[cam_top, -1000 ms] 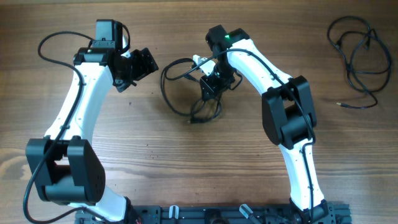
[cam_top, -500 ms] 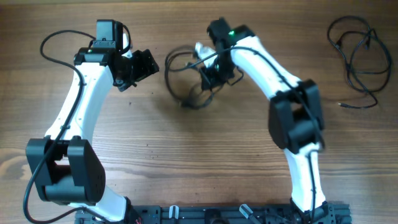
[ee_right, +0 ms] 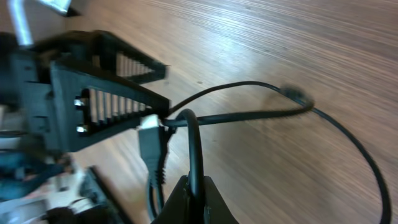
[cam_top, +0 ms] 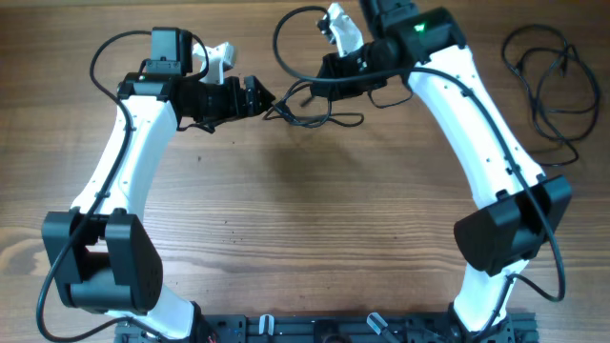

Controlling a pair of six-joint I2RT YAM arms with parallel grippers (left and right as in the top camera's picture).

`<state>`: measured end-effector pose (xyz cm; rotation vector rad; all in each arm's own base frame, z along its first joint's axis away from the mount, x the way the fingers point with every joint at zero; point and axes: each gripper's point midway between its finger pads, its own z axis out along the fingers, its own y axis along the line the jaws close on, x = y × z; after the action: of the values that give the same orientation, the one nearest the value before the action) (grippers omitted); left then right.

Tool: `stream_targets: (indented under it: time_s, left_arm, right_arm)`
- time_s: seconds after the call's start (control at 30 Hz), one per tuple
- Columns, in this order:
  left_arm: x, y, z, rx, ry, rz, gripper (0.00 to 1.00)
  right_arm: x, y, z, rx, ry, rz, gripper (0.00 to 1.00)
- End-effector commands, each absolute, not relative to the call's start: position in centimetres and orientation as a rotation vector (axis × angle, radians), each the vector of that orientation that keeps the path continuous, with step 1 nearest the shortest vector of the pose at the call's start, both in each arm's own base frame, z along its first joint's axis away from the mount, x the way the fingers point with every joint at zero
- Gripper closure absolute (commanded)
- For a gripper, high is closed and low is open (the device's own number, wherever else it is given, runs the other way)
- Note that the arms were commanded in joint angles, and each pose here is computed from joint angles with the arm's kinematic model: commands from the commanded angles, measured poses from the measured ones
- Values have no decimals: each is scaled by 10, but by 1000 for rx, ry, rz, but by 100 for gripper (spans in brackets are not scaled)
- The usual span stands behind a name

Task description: Untangle cables

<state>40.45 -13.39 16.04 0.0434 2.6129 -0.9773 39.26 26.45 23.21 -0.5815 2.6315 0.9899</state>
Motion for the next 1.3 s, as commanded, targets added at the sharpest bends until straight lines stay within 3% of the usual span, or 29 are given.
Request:
stream_targets:
  time_s: [0.0,0.33,0.5,0.57,0.7,0.8,1.17,1.2,1.23,1.27]
  left_arm:
    - [403,-158,178,167,2510,-1180,1]
    - [391,-211,202,388,2377,-1348,0]
    - [386,-230,206,355,2398,-1400,5]
    - [390,-230,208,302,2402,-1417,12]
    - [393,-230,211,289,2388,-1421,37]
    - [397,-231,215,166,2413,-1469,44]
    - [378,-248,263,400,2199,-1781,32]
    - [376,-247,265,410,2191,-1800,31]
    - [372,-246,272,453,2154,-1847,30]
    - [371,-247,274,470,2140,-1857,30]
  right_arm:
    - [378,275,262,-650,2512,1301,96]
    - [375,278,269,-690,2466,1368,96]
    - [390,266,253,-583,2558,1192,96]
    - [390,265,252,-580,2561,1183,96]
    - [393,267,254,-546,2560,1192,96]
    - [396,272,257,-512,2555,1206,96]
    - [423,242,235,-291,2645,924,95]
    - [429,234,231,-230,2663,862,91]
    - [436,223,224,-163,2680,768,68]
    - [436,221,223,-158,2684,757,60]
